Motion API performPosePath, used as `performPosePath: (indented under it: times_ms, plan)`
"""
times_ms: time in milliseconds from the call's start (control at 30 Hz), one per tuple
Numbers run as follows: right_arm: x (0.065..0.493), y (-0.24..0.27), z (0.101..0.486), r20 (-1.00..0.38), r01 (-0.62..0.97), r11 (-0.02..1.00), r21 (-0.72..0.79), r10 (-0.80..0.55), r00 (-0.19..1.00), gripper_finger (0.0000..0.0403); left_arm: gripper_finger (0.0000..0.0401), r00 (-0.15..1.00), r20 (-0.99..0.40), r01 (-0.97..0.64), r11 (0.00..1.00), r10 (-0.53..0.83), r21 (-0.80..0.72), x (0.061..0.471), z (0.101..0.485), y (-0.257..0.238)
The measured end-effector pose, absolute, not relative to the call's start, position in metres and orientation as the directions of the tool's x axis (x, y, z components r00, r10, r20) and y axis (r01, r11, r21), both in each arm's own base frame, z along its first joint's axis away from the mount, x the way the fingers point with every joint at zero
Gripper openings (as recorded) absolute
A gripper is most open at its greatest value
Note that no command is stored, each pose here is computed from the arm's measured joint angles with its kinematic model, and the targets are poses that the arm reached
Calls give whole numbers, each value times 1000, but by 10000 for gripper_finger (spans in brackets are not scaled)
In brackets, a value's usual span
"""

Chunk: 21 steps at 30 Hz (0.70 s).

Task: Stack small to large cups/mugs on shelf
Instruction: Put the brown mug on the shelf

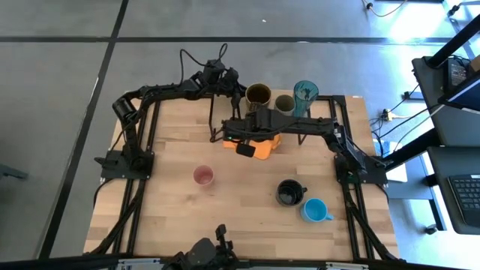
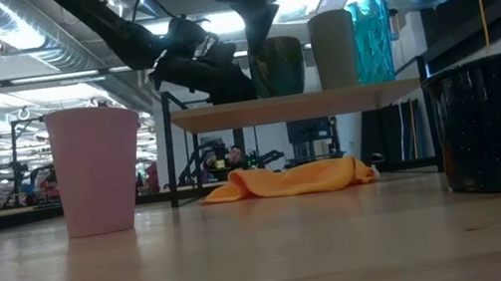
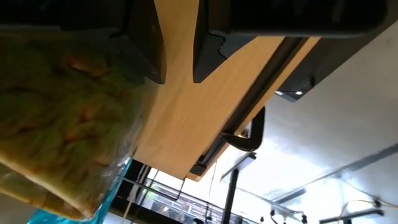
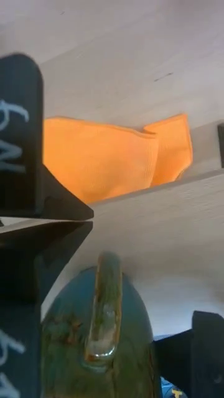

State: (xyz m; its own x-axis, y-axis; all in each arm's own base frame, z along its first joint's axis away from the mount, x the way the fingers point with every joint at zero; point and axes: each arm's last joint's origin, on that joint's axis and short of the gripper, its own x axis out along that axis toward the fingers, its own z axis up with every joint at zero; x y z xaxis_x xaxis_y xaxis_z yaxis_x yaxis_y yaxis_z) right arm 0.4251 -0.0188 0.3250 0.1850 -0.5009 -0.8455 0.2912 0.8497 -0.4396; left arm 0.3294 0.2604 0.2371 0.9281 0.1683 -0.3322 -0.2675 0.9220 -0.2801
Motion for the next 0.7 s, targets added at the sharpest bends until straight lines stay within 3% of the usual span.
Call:
performPosePath:
  times_ms: [333,700]
  plan:
    - [423,-17,342,-825,337,848,-408,-501,262,18,75,919,-356,-268,929,167,-256,329,235,260]
    - [413,-4,382,-755,397,872,-285,-460,468,5,75,918,-358,-270,929,168,-255,329,234,259]
